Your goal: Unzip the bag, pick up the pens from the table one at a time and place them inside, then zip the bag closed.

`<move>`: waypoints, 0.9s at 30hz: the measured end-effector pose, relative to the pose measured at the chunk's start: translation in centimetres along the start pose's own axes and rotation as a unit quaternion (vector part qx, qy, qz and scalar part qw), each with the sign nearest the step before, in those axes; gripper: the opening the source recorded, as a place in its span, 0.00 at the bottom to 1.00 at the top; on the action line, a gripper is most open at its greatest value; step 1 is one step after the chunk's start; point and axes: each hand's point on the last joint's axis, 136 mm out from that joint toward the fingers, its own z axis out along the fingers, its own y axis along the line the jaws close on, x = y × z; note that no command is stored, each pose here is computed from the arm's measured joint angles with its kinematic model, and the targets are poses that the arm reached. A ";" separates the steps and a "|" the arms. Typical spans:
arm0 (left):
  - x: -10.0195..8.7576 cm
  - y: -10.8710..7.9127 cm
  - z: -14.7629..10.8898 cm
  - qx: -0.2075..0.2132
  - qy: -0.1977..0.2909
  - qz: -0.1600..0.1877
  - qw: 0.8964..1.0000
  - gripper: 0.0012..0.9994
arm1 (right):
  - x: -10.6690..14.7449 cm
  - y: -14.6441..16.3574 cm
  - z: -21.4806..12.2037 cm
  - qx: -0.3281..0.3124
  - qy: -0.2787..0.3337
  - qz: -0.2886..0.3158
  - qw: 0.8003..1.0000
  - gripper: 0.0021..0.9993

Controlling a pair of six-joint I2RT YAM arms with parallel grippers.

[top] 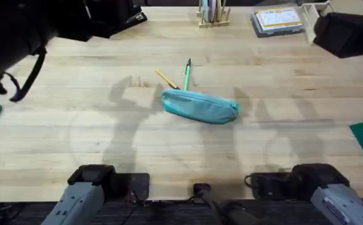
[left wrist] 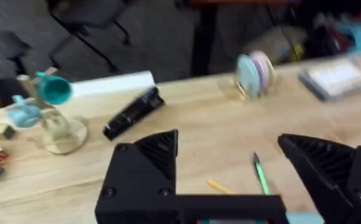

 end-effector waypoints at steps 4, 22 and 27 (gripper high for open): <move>1.9 -1.4 0.7 0.050 0.057 0.034 0.997 1.00 | 0.2 0.2 0.0 -0.007 0.004 0.001 1.000 1.00; 12.1 -7.7 -3.9 0.322 0.175 0.317 0.875 1.00 | 2.0 1.5 -0.2 -0.042 0.040 0.007 0.998 1.00; 12.2 -7.6 -3.9 0.332 0.154 0.384 0.847 1.00 | 2.0 1.6 -0.2 -0.046 0.040 0.007 0.998 1.00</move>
